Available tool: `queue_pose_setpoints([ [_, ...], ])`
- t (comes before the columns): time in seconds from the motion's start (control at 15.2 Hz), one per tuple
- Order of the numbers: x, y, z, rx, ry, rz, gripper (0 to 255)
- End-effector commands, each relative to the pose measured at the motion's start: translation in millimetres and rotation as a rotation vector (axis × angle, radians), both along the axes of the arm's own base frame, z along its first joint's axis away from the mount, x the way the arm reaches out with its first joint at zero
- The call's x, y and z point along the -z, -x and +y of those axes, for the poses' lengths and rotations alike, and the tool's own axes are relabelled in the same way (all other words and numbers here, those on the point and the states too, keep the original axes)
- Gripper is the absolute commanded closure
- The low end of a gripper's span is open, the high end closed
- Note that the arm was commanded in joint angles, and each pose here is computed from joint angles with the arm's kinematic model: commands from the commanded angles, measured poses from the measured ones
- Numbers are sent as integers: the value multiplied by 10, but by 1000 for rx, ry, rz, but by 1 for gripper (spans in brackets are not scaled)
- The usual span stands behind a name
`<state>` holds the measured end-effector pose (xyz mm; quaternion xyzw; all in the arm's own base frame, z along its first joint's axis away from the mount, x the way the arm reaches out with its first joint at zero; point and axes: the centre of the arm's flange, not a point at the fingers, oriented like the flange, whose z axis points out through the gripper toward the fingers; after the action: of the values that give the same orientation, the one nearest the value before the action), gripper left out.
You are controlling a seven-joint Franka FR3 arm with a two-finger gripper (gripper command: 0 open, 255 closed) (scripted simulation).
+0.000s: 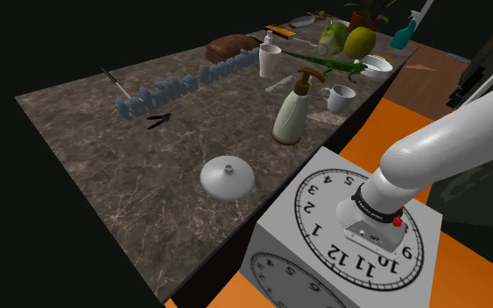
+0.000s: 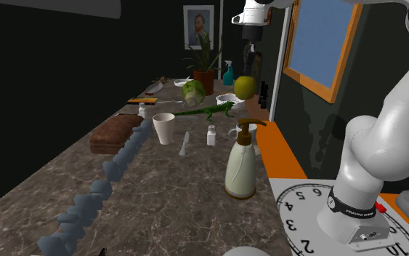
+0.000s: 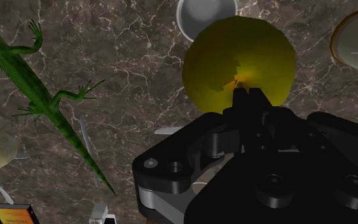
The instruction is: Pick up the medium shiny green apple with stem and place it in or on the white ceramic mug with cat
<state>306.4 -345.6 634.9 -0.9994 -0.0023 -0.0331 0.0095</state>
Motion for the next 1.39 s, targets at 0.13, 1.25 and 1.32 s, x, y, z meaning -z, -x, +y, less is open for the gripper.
queue_pose_setpoints([
  [0.13, 125, 96, -80, -2, 0, 0, 255],
  [1.25, 1023, 96, -80, -2, 0, 0, 255],
  [1.32, 1075, 96, -80, -2, 0, 0, 255],
])
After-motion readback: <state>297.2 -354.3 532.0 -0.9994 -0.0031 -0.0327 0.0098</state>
